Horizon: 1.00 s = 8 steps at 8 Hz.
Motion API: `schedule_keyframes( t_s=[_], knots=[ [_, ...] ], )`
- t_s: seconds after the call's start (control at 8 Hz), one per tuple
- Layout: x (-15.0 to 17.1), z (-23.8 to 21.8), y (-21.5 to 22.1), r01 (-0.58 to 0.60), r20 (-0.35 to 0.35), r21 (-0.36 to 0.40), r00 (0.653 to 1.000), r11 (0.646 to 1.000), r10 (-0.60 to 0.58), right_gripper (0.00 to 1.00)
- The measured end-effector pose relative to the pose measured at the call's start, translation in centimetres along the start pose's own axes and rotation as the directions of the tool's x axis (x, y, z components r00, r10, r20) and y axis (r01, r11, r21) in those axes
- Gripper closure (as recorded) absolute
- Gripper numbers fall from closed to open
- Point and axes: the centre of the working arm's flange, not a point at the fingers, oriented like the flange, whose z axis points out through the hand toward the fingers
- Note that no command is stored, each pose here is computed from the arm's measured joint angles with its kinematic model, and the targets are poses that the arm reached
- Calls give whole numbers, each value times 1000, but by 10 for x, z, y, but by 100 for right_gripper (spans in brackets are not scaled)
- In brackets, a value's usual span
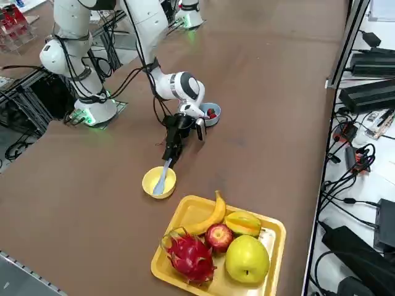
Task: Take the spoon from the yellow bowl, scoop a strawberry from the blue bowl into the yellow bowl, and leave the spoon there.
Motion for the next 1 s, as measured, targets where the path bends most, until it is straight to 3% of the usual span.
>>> schedule_keyframes(
  t_s=[1.0],
  knots=[
    [5, 2, 1, -11, 7, -23, 1000, 1000, 11, 39]
  ],
)
